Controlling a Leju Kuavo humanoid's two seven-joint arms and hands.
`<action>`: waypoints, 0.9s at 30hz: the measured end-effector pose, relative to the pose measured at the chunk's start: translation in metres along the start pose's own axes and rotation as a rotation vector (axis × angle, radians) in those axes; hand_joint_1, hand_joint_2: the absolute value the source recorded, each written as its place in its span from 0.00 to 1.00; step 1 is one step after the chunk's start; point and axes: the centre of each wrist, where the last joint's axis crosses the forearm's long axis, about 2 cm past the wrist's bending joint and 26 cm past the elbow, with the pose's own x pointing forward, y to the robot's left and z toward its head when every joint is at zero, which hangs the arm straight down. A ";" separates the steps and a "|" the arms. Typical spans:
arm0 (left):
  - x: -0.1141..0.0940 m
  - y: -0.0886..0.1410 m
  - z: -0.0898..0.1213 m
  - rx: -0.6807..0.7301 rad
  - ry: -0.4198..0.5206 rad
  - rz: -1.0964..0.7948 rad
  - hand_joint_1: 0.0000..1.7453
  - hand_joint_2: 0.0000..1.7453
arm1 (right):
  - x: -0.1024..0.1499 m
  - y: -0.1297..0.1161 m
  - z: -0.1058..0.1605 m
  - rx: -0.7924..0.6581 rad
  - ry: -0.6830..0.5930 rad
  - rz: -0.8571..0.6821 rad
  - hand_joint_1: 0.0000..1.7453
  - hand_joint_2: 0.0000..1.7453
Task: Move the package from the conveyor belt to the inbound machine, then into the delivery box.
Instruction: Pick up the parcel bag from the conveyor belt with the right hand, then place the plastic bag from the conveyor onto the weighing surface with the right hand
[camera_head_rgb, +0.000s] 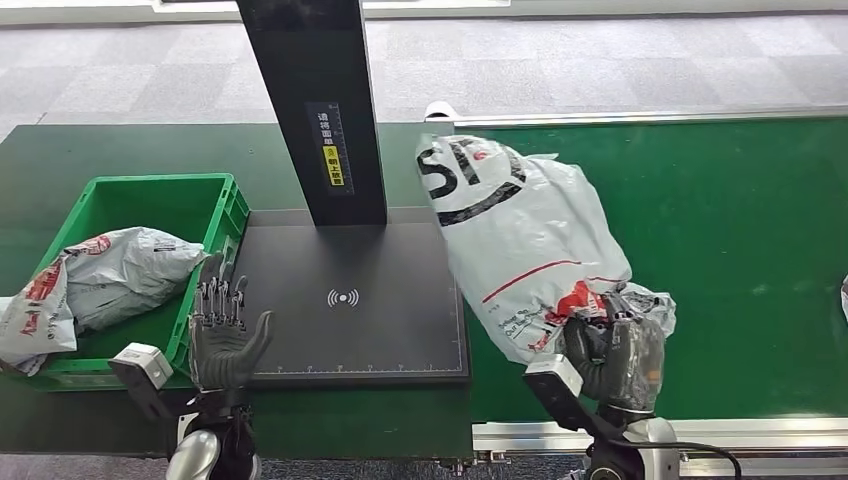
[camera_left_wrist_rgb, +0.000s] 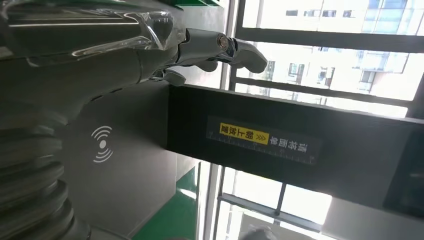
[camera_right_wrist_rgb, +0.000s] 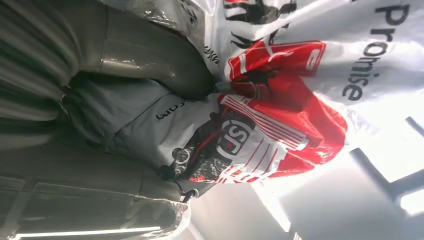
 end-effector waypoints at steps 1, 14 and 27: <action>0.000 0.001 0.000 0.007 -0.003 0.003 0.00 1.00 | 0.002 0.004 0.001 0.034 -0.008 -0.008 1.00 1.00; 0.001 0.005 -0.001 0.040 -0.041 0.015 0.00 1.00 | -0.002 0.032 0.015 0.331 0.034 -0.036 1.00 1.00; 0.001 0.006 -0.001 0.044 -0.041 0.013 0.00 1.00 | -0.006 0.037 0.022 0.377 0.039 -0.031 1.00 1.00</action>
